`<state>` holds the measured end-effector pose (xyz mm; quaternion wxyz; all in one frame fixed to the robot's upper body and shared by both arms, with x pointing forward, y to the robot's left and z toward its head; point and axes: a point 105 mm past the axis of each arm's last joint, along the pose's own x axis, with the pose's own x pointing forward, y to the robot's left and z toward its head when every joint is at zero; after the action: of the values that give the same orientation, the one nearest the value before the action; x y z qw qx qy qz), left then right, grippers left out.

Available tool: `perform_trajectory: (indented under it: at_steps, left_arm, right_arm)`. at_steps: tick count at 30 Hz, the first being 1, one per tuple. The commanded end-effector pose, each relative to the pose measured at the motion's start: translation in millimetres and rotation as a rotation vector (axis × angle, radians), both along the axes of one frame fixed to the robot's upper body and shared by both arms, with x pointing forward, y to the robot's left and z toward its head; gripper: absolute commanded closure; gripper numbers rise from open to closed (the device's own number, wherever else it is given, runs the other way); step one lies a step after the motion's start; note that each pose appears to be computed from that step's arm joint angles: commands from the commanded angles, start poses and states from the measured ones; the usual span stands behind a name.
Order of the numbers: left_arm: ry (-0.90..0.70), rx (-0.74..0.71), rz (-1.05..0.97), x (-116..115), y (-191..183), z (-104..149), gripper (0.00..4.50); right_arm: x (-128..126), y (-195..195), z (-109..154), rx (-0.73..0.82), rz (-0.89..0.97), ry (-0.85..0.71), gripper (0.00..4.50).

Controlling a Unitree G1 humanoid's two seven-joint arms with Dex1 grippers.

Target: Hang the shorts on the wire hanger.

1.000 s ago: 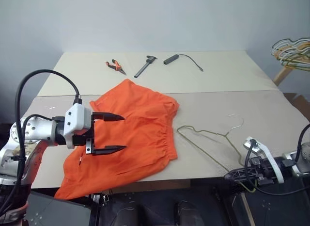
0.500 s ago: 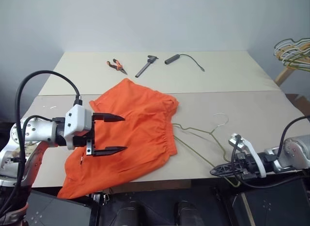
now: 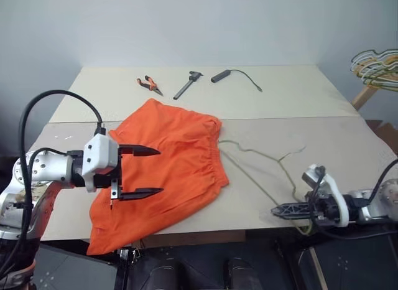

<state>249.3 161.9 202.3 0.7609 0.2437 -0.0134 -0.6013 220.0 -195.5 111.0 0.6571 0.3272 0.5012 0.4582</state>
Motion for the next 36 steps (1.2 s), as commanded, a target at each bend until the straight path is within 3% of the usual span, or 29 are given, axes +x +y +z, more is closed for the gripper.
perform_trajectory:
  at_steps: [1, 9, 25, 36]
  left_arm:
    - [-0.039, -0.003, -0.02, -1, -2, 10, 0.02]
    - [-0.021, -0.001, -0.032, -5, -4, 5, 0.02]
    - [-0.015, -0.01, -0.022, -8, -6, 2, 0.02]
    - [-0.02, -0.007, -0.001, -11, -2, 6, 0.02]
  right_arm:
    - [10, -6, 8, 0.002, -0.053, -0.039, 4.5]
    - [22, -25, -19, -0.204, -0.124, -0.042, 4.5]
    - [23, 10, 0, -0.068, 0.094, -0.066, 4.5]
    - [-29, 16, -4, -0.133, 0.329, -0.017, 4.5]
